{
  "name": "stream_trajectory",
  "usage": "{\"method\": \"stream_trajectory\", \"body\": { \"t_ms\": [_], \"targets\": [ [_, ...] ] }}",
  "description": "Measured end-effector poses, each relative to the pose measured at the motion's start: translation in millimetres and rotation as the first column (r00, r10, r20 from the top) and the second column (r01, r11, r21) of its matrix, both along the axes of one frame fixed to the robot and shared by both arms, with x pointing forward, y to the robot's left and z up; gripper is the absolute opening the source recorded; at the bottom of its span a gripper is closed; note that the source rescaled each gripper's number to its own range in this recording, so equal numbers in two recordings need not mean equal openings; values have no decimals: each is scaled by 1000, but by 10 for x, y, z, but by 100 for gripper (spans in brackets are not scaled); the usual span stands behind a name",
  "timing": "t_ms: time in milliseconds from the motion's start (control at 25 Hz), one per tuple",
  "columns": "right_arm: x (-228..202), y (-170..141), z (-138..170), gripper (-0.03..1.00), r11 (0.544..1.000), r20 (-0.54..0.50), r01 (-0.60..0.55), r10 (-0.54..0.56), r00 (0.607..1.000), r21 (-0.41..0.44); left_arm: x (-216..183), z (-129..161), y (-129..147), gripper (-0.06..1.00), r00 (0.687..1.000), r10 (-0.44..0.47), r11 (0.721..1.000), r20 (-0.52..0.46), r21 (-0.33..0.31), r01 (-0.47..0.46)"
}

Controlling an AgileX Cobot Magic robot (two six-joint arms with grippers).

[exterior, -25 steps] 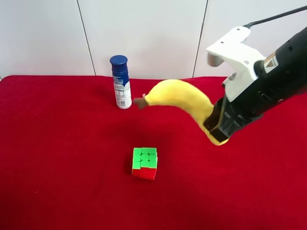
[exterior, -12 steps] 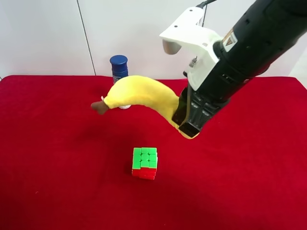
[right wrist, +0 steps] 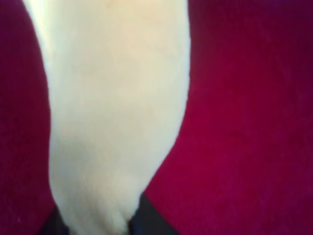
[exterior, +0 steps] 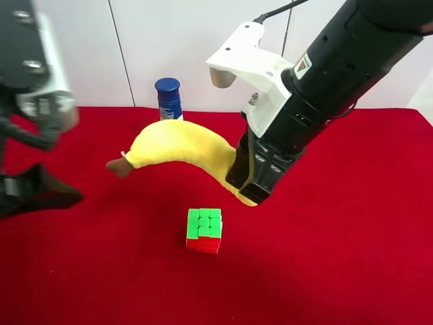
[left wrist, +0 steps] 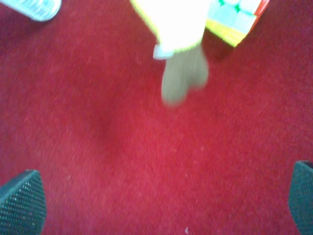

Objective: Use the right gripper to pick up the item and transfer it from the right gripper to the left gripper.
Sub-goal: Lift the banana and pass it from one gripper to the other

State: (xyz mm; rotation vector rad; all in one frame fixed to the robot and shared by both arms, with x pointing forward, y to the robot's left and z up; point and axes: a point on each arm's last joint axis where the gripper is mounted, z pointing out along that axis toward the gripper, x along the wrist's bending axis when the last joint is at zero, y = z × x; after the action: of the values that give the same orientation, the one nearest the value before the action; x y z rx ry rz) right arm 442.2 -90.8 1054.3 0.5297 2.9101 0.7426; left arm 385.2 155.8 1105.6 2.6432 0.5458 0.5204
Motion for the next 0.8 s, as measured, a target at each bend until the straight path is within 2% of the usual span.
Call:
{"method": "stream_trajectory", "body": {
  "t_ms": [560,800],
  "targets": [
    [-12,95,-5,0,997,-21,-16,18,1000,69,302,-177,-366,100,999,-35,999,-10,20,35],
    [-12,99,-6,0,997,-22,-16,17,1000,73,369,-237,-451,97,999,-43,999,5,1,43]
  ]
}}
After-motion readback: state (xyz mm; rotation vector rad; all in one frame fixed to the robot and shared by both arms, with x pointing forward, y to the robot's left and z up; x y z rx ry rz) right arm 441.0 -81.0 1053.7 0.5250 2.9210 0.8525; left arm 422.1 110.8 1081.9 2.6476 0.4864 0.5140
